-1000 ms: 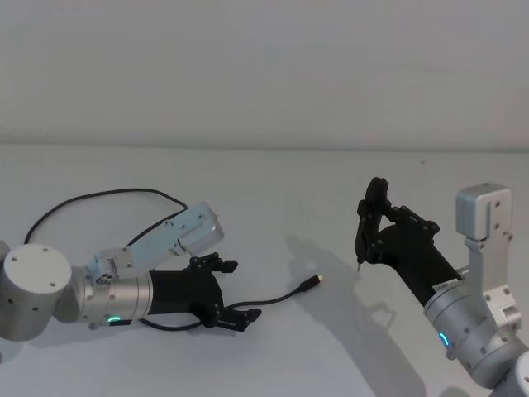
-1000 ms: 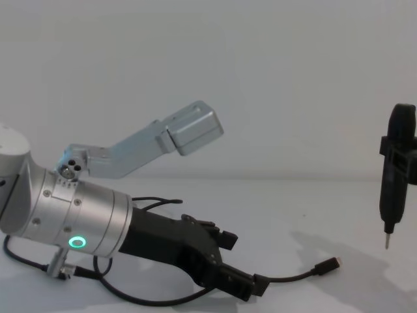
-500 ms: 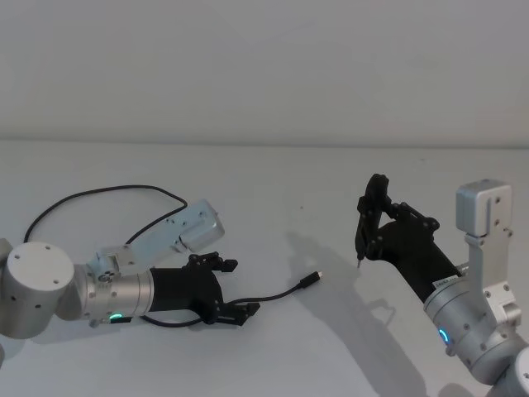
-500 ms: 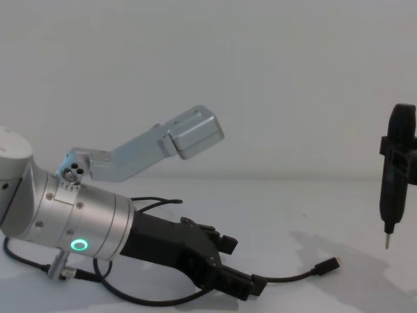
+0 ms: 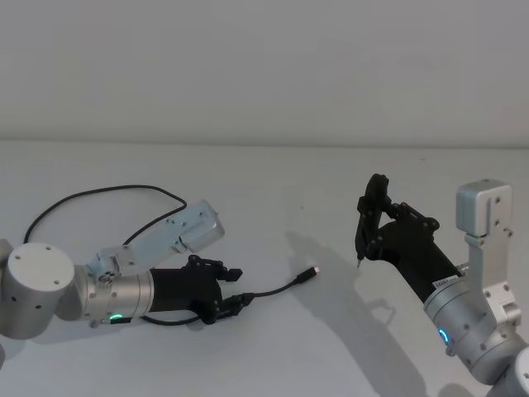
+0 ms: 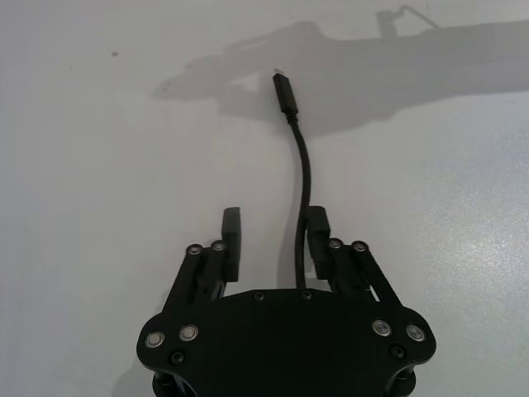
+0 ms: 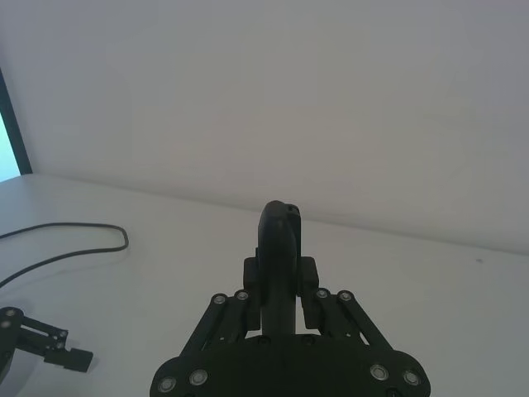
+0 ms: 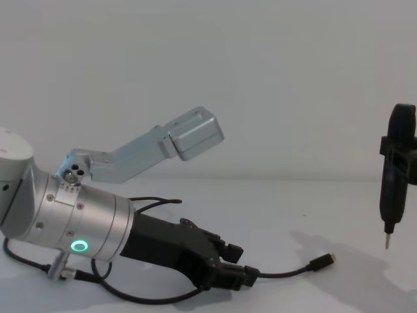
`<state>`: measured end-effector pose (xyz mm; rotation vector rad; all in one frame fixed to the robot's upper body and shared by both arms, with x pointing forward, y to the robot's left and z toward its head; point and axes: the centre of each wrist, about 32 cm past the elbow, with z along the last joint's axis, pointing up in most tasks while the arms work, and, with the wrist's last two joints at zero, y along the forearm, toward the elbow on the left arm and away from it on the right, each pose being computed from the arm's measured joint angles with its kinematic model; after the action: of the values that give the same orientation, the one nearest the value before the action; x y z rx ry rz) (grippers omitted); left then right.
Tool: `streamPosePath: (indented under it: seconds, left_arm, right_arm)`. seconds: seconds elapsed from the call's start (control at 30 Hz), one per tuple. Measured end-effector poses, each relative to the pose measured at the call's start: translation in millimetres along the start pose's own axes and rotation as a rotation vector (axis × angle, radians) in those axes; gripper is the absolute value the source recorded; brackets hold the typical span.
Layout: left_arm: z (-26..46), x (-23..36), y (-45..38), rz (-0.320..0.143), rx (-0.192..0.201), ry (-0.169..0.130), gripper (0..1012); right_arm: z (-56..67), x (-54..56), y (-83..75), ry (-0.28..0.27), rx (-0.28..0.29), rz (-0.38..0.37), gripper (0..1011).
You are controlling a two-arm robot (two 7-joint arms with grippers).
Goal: Pick up the data cable with the one hand.
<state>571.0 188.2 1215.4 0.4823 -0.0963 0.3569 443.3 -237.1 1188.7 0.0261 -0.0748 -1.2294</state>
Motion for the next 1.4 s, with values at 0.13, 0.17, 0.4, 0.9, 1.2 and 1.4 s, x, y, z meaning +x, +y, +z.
streamPosePath:
  seconds: [0.13, 0.17, 0.4, 0.9, 1.2, 1.4]
  left_arm:
    - [0.0, 0.0, -0.1, 0.000, 0.000, 0.000, 341]
    - [0.0, 0.0, -0.2, 0.000, 0.000, 0.001, 341]
    - [-0.1, 0.0, -0.2, 0.001, 0.001, 0.001, 109]
    - [-0.1, -0.2, -0.3, 0.002, -0.001, 0.001, 37]
    - [1.9, -3.5, 0.2, 0.015, -0.052, -0.045, 37]
    - [7.4, -5.8, 1.3, 0.018, -0.115, -0.087, 36]
  right_arm:
    - [0.0, 0.0, 0.0, 0.000, 0.000, 0.000, 274]
    - [0.0, 0.0, 0.0, 0.000, 0.000, 0.000, 274]
    - [0.0, 0.0, 0.0, 0.000, 0.000, 0.000, 274]
    - [0.1, -0.1, 0.2, -0.001, 0.002, 0.000, 275]
    - [5.3, -0.4, 2.5, -0.009, 0.035, 0.008, 274]
    - [12.6, -0.5, 5.4, -0.015, 0.073, 0.018, 275]
